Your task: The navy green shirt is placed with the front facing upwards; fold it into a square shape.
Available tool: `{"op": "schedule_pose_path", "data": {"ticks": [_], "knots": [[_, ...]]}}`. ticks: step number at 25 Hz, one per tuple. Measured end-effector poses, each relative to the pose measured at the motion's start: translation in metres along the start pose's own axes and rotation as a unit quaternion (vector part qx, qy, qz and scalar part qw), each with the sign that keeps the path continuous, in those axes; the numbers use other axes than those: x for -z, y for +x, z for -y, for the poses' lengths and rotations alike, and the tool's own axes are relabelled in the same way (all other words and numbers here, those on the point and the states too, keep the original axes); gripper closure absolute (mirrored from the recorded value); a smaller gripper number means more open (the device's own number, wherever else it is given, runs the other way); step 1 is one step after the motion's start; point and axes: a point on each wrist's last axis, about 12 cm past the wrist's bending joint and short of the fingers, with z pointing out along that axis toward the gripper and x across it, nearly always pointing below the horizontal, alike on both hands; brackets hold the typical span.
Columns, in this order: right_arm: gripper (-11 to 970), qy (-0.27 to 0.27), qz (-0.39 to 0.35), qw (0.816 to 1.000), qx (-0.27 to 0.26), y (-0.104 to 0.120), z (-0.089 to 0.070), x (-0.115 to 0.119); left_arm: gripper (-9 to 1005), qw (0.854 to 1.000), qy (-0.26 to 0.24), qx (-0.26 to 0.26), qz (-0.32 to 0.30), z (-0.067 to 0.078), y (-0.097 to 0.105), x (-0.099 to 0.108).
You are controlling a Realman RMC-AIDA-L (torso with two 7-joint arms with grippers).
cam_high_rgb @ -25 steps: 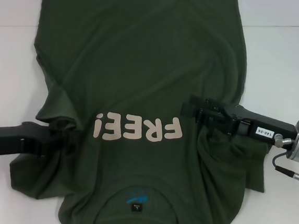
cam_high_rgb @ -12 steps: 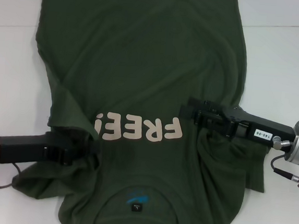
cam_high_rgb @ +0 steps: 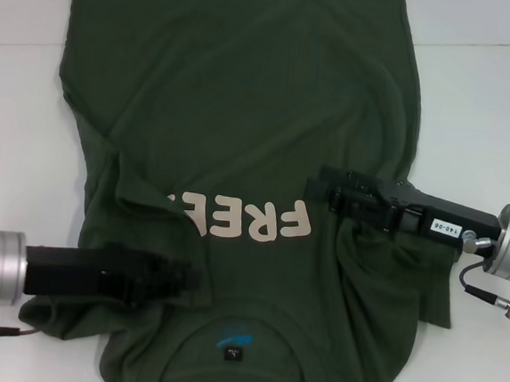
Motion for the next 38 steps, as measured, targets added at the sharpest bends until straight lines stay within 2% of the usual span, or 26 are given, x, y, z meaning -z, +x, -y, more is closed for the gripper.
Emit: {"op": "schedule_pose_path", "data": {"ticks": [6,11,13,19,23,29,38], "knots": [[197,-0.001,0.000,1.000,0.001,-0.001,0.000,-0.001,738,1.000,-0.019,-0.009,0.005,-0.004,-0.005,-0.003],[197,0.001,0.002,1.000,0.000,-0.001,0.000,-0.001,646,0.996,-0.062,-0.038,0.044,-0.012,-0.013,0.010],[196,0.001,0.002,1.000,0.000,-0.001,0.000,-0.001,378,0.993,-0.094,-0.049,0.055,-0.018,-0.017,0.016],[195,0.002,0.003,1.000,0.000,-0.001,0.000,0.000,182,0.983,-0.159,-0.067,0.064,-0.029,-0.024,0.036],[196,0.006,0.005,1.000,-0.001,-0.001,0.001,0.000,87,0.975,-0.197,-0.074,0.071,-0.033,-0.023,0.049],[197,0.009,0.005,1.000,0.001,-0.002,0.002,0.000,92,0.975,-0.202,-0.072,0.055,-0.035,-0.018,0.049],[187,0.010,0.005,1.000,0.001,-0.002,0.003,0.000,92,0.982,-0.170,-0.081,0.016,-0.031,-0.020,0.018]]}}
